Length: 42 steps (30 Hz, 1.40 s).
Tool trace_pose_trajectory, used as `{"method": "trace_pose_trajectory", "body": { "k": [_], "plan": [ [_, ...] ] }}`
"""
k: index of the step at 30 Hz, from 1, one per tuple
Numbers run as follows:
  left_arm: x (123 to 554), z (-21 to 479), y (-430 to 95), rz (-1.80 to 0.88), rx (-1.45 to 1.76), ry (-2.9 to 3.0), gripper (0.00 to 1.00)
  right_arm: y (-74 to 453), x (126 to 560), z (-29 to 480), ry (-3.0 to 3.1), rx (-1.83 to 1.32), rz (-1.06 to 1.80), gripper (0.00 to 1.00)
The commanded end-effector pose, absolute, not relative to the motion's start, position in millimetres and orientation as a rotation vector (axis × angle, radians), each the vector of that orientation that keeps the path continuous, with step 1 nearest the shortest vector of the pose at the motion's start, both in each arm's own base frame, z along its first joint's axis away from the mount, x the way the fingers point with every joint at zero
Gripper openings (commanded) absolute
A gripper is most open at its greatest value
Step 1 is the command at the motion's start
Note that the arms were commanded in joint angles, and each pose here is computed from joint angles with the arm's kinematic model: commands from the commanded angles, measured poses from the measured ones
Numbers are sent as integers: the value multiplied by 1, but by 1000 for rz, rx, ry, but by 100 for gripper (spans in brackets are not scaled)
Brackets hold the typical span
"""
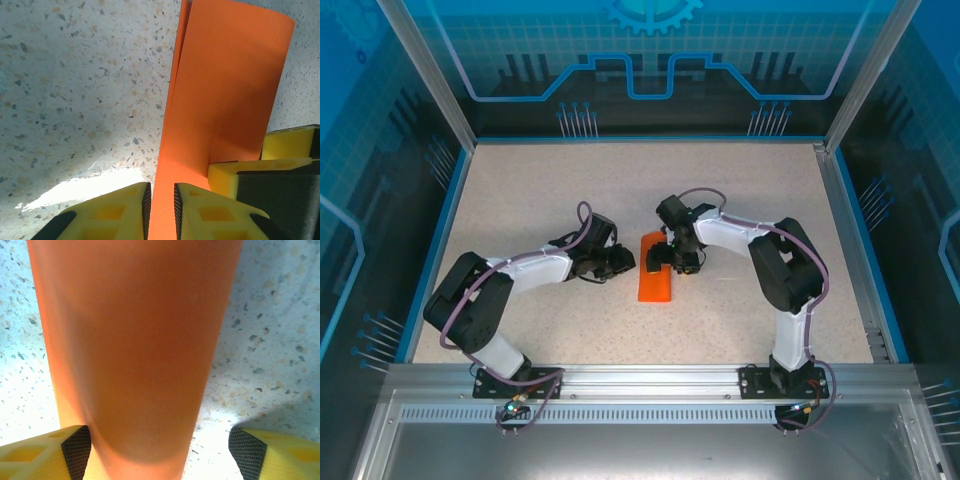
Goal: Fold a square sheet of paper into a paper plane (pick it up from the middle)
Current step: First fold in half a square sheet of paper at the center of the table.
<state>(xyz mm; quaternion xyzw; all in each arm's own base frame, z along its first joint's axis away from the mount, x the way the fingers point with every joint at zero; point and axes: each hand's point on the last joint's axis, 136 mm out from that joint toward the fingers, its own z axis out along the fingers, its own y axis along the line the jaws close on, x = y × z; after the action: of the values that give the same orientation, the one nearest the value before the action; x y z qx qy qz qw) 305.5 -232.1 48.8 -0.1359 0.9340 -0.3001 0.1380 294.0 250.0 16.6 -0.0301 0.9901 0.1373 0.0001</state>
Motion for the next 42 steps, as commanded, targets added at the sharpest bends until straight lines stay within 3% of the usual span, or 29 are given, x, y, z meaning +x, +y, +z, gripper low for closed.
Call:
{"method": "trace_pose_trajectory", "body": {
  "k": [1, 8, 18, 28, 36, 42],
  "plan": [
    [312, 62, -245, -940, -385, 2676, 22, 223, 273, -25, 3227, -112, 194, 80],
    [314, 63, -244, -932, -389, 2675, 23, 219, 272, -28, 3246, -140, 155, 81],
    [314, 63, -262, -1065, -359, 2686, 23, 246, 283, -6, 3161, -132, 457, 78],
    [313, 42, -279, -1116, -366, 2759, 15, 246, 281, -9, 3163, -119, 482, 78],
    [309, 23, -277, -1047, -403, 2821, 12, 249, 282, -4, 3147, -120, 521, 78],
    [305, 19, -270, -1002, -410, 2835, 12, 263, 293, 25, 3042, -107, 722, 79]
  ]
}}
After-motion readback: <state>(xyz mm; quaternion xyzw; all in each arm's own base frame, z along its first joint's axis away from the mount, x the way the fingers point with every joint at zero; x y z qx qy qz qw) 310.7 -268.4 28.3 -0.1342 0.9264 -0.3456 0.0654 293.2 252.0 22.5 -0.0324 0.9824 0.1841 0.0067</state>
